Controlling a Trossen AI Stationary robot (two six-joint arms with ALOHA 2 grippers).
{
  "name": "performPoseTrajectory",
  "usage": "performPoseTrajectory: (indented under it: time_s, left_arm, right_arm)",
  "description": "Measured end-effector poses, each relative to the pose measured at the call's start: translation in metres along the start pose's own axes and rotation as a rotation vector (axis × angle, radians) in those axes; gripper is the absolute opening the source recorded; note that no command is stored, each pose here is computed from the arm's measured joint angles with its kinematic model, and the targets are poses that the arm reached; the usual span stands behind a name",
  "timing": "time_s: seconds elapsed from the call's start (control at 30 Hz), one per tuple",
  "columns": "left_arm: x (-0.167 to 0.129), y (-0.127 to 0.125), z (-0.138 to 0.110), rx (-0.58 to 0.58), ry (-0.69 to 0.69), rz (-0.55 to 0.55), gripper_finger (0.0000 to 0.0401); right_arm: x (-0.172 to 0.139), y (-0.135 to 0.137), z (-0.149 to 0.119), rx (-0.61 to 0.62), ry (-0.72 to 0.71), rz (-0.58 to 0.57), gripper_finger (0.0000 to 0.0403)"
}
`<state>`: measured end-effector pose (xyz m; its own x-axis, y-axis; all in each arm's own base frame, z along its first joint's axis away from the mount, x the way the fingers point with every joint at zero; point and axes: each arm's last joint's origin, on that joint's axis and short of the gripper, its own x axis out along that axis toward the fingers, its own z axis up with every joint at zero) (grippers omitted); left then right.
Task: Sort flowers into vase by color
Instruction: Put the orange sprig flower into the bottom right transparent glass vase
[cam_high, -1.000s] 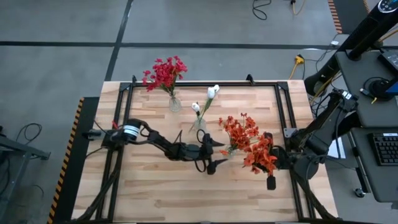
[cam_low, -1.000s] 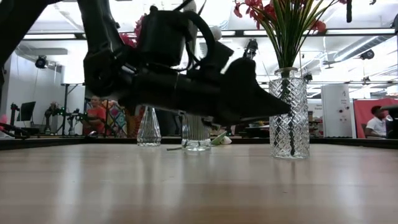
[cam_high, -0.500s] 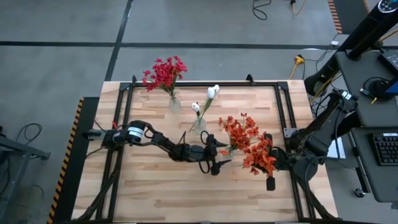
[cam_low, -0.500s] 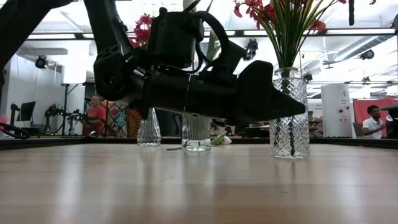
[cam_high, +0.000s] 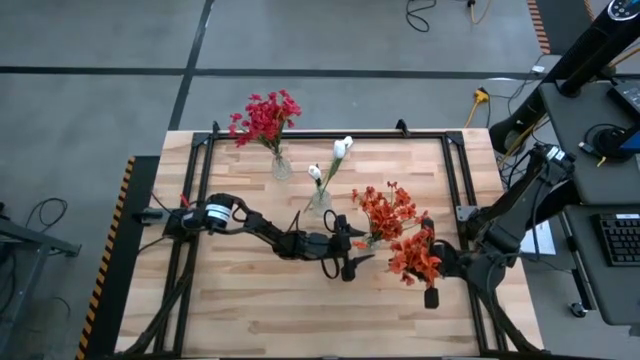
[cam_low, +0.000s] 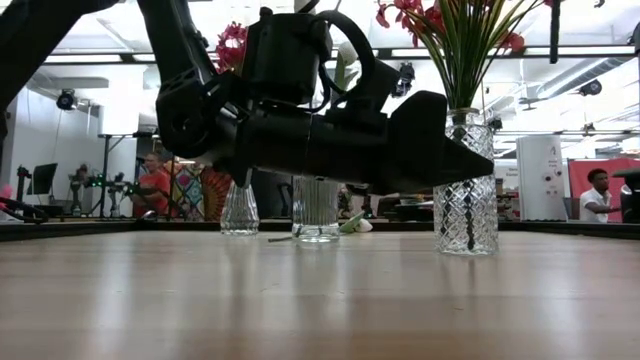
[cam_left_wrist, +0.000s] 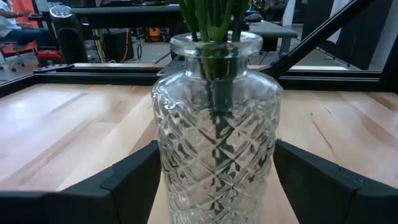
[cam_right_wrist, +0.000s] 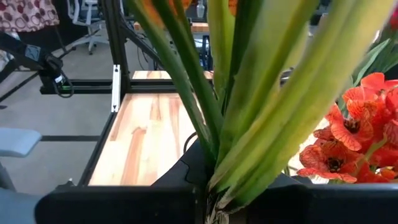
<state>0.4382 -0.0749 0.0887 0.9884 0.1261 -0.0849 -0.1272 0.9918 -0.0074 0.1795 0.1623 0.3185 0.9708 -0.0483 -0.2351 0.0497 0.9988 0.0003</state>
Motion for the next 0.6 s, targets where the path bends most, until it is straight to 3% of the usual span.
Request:
performPoseTrajectory:
  time_s: [0.3, 0.6]
  left_arm:
    - [0.0006, 0.0022, 0.0000, 0.000, 0.000, 0.012, 0.0240]
    - [0.0008, 0.0031, -0.0001, -0.002, 0.003, 0.014, 0.0246]
  right_arm:
    - [0.0014, -0.0007, -0.0055, -0.008, -0.004, -0.024, 0.0022]
    - [0.0021, -0.0002, -0.0062, -0.011, -0.002, -0.026, 0.0022]
